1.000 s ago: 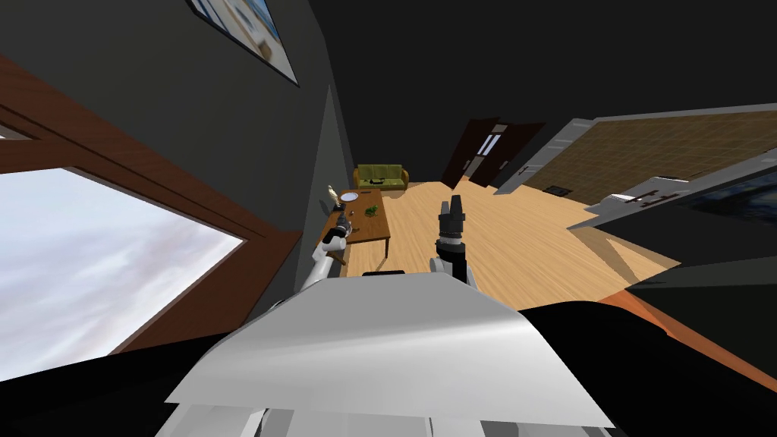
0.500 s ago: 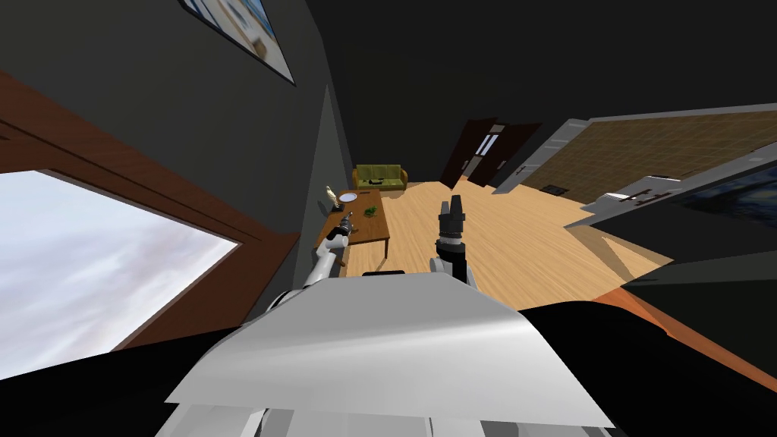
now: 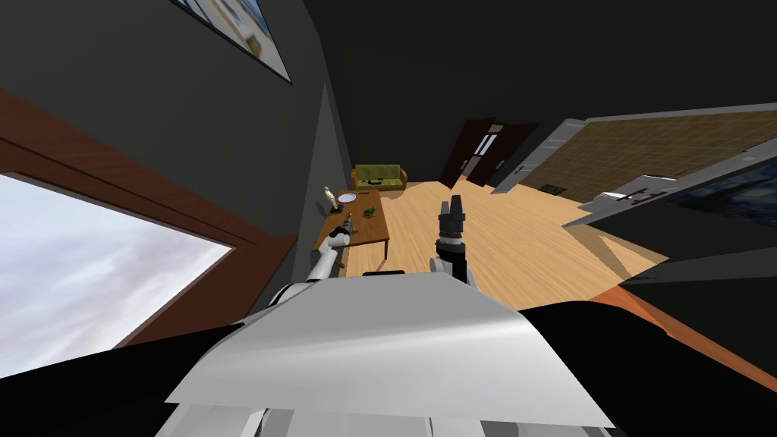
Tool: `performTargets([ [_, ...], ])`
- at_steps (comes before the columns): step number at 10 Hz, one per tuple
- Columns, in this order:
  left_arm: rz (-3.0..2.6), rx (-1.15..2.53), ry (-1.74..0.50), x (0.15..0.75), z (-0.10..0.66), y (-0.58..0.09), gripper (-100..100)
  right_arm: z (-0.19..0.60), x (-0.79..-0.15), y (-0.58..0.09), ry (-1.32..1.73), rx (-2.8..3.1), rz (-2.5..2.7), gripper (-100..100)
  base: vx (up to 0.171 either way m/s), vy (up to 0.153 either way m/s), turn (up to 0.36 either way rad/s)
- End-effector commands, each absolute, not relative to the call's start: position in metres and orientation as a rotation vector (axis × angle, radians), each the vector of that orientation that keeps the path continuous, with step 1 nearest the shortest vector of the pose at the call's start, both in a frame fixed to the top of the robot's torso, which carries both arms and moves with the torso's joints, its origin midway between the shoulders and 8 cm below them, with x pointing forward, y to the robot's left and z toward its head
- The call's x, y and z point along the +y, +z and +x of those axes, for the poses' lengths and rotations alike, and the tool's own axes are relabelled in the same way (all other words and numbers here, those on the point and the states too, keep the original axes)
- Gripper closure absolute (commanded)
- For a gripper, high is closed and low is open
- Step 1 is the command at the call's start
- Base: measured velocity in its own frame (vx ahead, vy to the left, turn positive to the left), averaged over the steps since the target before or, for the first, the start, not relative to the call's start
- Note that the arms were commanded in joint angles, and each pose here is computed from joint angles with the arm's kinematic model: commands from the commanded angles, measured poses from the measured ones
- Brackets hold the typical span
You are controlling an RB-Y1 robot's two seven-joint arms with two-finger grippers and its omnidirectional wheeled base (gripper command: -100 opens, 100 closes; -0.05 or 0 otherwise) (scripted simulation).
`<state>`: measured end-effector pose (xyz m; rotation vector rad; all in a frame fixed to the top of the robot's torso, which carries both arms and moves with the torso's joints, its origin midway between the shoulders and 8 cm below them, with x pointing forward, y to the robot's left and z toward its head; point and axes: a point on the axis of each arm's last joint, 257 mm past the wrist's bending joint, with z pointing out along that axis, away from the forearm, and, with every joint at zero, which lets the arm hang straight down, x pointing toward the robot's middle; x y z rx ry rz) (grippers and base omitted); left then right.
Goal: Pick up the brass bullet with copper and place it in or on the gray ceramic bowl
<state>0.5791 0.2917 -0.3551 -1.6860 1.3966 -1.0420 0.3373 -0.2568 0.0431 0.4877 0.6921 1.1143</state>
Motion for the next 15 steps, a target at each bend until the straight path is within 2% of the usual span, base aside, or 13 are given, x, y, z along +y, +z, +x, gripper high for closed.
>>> performTargets([
  [1,-1.703,1.408,-1.026,0.293,0.578,-0.363,-100,0.337,-0.257,0.043,1.114,0.692,0.488,0,0.015,0.001,0.003],
  [15,-1.986,1.691,-0.672,0.281,0.543,-0.465,-100,0.337,-0.257,0.043,1.114,0.692,0.488,0,0.048,0.001,-0.013],
])
